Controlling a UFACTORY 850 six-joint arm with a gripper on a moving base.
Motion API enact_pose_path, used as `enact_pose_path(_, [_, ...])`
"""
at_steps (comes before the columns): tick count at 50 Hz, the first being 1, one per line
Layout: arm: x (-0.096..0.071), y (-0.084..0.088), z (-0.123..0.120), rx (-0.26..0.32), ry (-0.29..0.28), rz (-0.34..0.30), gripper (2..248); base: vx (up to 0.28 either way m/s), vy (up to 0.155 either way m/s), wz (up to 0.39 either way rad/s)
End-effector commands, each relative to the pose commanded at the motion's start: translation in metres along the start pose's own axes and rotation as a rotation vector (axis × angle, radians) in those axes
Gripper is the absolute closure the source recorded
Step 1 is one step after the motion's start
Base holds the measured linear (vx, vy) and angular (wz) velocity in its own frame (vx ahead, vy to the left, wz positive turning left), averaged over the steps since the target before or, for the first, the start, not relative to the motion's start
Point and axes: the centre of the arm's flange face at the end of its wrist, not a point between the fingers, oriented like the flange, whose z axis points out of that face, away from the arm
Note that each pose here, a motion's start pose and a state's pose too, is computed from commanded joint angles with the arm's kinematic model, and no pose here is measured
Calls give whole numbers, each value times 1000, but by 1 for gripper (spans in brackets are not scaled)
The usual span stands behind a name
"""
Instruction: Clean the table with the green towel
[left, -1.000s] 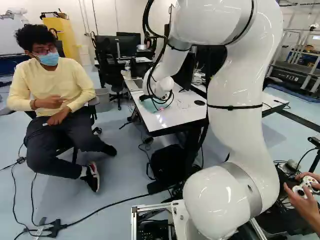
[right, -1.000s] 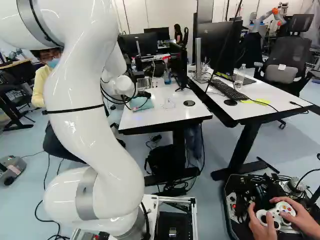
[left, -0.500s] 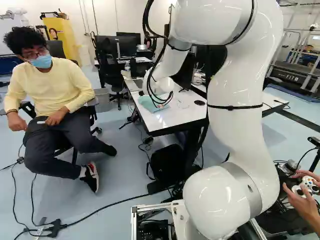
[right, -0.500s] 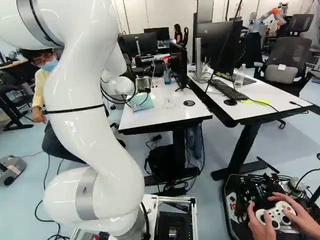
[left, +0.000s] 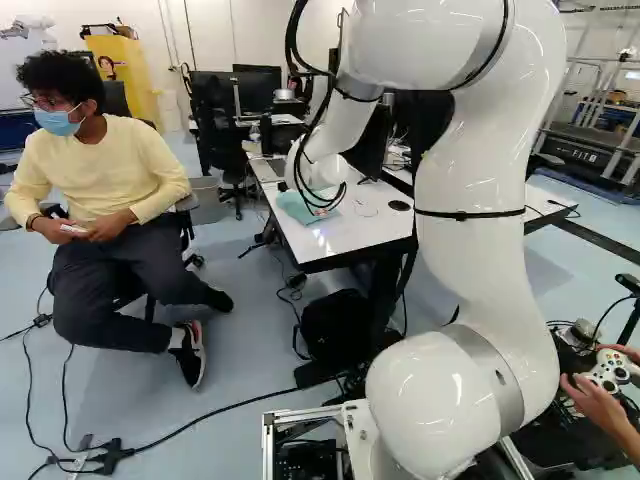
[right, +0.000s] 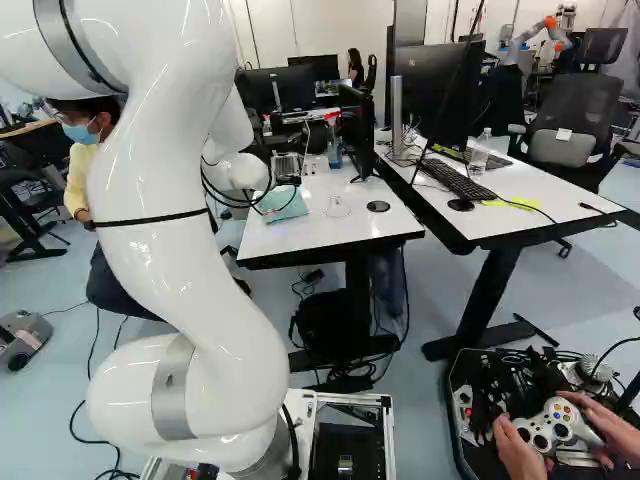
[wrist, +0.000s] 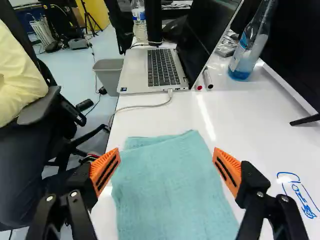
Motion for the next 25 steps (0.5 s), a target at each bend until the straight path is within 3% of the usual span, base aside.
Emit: enact_pose_path(25, [0, 0, 0, 0, 0, 0, 3, 0, 0, 0])
